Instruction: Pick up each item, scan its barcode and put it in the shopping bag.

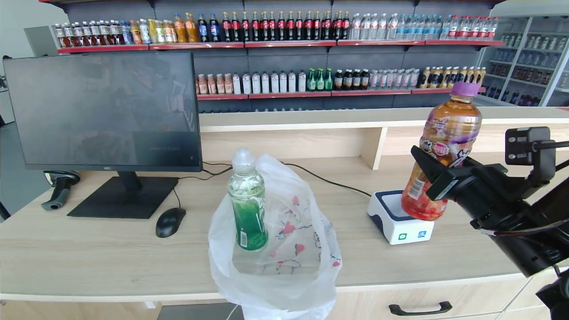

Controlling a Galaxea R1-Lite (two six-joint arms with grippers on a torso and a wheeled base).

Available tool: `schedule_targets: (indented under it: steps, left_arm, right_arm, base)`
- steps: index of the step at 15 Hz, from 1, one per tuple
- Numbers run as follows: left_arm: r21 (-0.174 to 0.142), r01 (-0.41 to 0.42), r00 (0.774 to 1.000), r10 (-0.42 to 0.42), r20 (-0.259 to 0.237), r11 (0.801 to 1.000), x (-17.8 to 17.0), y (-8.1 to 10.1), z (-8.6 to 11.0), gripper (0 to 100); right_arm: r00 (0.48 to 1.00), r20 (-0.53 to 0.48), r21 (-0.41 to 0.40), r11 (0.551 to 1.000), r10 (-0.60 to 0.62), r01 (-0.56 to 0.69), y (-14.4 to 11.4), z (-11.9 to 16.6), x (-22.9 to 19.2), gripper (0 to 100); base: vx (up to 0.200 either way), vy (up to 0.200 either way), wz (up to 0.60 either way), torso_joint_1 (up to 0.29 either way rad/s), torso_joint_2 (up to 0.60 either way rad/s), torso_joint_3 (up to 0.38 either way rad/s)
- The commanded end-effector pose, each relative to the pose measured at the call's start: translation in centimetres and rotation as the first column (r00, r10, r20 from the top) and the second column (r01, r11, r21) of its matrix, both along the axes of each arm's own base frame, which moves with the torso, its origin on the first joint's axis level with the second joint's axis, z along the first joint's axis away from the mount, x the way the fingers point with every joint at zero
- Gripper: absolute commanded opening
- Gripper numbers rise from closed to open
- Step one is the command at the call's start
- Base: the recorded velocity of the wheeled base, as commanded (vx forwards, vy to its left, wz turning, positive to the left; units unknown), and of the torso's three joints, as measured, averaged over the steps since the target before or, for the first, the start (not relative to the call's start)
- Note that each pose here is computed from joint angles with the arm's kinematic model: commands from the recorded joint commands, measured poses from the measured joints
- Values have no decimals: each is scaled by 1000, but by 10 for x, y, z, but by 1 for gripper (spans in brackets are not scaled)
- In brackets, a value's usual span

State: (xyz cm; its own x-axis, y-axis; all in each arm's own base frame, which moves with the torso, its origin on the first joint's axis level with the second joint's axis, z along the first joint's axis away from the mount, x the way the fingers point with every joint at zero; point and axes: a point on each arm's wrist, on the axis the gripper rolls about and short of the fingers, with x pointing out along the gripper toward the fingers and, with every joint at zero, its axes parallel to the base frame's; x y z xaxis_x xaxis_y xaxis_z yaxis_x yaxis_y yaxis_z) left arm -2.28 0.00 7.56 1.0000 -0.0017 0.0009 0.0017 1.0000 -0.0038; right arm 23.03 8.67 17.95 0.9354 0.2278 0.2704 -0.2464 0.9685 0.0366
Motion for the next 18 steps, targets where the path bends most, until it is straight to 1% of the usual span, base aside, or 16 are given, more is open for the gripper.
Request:
schedule_targets:
  steps: [1, 2, 8, 13, 18]
  left_arm:
    - [-1, 0, 1000, 0, 1, 1000, 0, 0, 0, 100]
    - [-1, 0, 1000, 0, 1, 1000, 0, 0, 0, 100]
    - [1, 0, 1000, 0, 1, 1000, 0, 0, 0, 100]
    - [2, 0, 1000, 0, 1, 1000, 0, 0, 0, 100]
    - [1, 0, 1000, 0, 1, 1000, 0, 0, 0, 100]
  right_arm:
    - [1000, 1, 2, 1000, 2, -2, -1, 0, -5, 0]
    - [1000, -4, -2, 1000, 3, -3, -1, -1, -5, 0]
    - [1000, -6, -3, 1000, 5, -5, -1, -1, -5, 0]
    - [1000, -6, -3, 1000, 11, -11, 0, -1, -7, 0]
    - [1000, -19, -13, 1000, 9, -10, -4, -4, -16, 0]
  base:
    - [0, 200, 0, 17, 2, -2]
    - [0, 200, 0, 7, 7, -2]
    - [0, 0, 0, 0, 0, 0]
    - [0, 0, 600, 2, 2, 4]
    - [0, 0, 0, 0, 0, 0]
